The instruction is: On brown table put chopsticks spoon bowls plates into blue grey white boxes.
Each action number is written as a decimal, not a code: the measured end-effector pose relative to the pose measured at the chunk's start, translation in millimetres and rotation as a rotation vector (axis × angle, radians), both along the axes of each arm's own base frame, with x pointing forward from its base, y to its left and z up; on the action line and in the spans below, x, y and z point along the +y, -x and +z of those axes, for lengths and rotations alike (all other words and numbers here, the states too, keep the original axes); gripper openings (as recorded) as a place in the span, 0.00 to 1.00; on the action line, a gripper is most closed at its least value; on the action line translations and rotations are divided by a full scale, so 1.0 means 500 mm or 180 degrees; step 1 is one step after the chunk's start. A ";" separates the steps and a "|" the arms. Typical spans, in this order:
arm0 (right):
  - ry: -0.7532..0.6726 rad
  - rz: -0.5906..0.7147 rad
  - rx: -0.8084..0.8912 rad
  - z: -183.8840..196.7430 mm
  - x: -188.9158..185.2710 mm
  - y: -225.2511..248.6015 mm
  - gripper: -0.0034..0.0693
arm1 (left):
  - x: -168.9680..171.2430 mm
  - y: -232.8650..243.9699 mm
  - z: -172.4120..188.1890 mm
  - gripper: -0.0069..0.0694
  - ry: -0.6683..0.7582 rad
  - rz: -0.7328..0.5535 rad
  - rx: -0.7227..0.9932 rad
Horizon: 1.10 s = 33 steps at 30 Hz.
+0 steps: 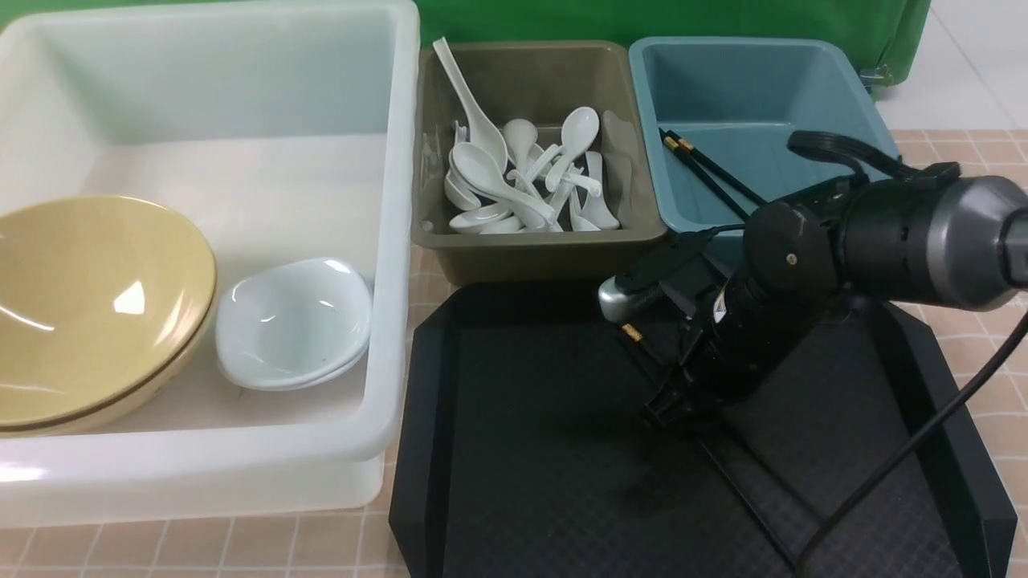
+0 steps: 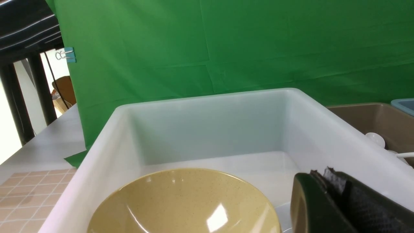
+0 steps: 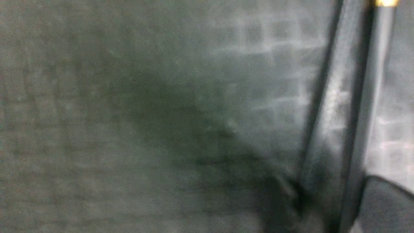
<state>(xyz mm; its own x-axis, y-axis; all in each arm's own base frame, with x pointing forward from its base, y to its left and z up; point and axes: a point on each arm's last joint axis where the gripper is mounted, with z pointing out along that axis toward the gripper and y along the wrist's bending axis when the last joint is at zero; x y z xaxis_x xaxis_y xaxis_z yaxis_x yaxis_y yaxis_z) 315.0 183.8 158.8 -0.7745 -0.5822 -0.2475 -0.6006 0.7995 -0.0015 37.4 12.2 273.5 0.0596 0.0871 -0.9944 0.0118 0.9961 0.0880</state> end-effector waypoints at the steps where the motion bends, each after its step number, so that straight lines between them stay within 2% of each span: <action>1: -0.0004 0.0036 -0.0016 -0.001 0.007 0.002 0.44 | 0.000 0.000 0.000 0.09 0.0000 0.0000 0.0000; 4: -0.0060 0.0146 -0.0103 -0.002 0.034 0.009 0.23 | 0.000 0.000 0.000 0.09 -0.0007 0.0003 -0.0002; 12: -0.0188 0.0255 -0.0142 0.022 0.065 0.041 0.23 | 0.000 0.000 0.000 0.09 -0.0009 0.0003 0.0000; 20: -0.0386 0.0287 -0.0447 0.117 0.052 0.065 0.23 | 0.000 0.000 0.000 0.09 -0.0009 0.0003 0.0000; 29: -0.0404 0.0301 -0.0502 0.136 0.047 0.071 0.23 | 0.000 0.000 0.000 0.09 -0.0011 0.0004 -0.0001; 32: -0.0544 0.0349 -0.0921 0.216 0.034 0.074 0.23 | 0.000 0.000 0.000 0.09 -0.0012 0.0004 -0.0001; 33: -0.0549 0.0358 -0.0951 0.222 0.034 0.074 0.23 | 0.000 0.000 0.000 0.09 -0.0012 0.0004 -0.0001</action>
<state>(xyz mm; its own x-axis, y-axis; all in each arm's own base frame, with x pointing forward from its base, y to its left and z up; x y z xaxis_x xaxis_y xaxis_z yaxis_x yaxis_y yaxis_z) 278.0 200.6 269.6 -0.5866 -0.5896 -0.5552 -0.6783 0.7323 -0.0611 37.5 12.3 273.5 0.0597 0.0910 -0.9941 0.0104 0.9957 0.0918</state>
